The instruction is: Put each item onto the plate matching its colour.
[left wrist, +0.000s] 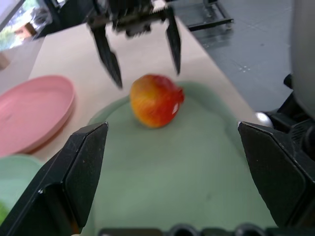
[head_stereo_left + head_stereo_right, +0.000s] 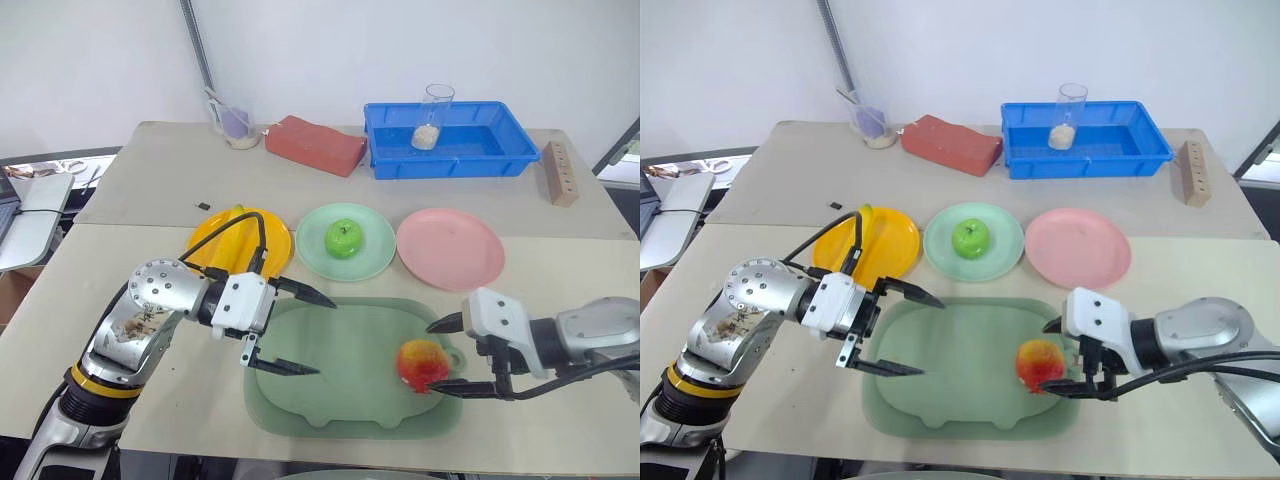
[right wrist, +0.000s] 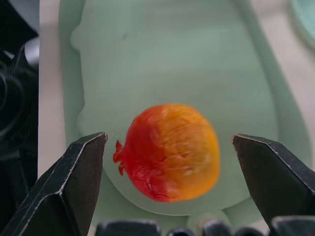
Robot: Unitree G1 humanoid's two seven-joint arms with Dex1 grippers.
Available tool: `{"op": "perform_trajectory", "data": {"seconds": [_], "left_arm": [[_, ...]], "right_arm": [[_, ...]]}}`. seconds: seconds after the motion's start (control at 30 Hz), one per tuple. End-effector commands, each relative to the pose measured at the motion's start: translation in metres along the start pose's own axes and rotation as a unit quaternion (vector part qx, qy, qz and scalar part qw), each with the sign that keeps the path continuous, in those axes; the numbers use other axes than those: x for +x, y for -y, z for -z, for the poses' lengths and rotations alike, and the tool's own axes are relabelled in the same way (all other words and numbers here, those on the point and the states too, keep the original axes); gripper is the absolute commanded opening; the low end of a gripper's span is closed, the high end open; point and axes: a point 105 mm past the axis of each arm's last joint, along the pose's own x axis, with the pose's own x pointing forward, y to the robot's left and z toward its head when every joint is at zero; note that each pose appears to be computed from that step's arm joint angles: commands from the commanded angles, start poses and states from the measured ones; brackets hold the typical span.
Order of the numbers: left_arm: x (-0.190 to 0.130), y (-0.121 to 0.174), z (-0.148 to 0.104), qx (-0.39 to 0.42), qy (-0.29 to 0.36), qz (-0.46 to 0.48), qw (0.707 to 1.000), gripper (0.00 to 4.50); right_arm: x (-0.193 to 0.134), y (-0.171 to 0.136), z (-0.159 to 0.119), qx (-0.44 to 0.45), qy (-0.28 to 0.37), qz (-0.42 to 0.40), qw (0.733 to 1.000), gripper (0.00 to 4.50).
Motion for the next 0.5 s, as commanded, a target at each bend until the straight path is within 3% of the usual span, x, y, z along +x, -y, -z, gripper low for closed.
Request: {"op": "perform_trajectory", "data": {"seconds": [0.03,0.23,0.43,0.5], "left_arm": [[0.0006,0.0031,-0.0078,0.009,0.004,-0.002,1.000,4.48],[0.0002,0.0031,-0.0064,0.003,0.000,-0.009,1.000,4.48],[0.0008,0.0015,-0.0060,-0.001,0.002,-0.019,1.000,4.50],[-0.0002,-0.0006,-0.0052,-0.002,0.000,-0.025,1.000,4.50]], "right_arm": [[0.0060,-0.0026,0.0020,-0.009,0.001,-0.006,1.000,4.50],[0.0126,0.0029,0.0013,-0.015,0.005,0.007,1.000,4.50],[0.0109,0.0062,-0.0024,-0.020,0.004,0.005,1.000,2.81],[0.0084,0.0065,-0.0045,-0.020,0.004,0.003,1.000,2.73]]}}
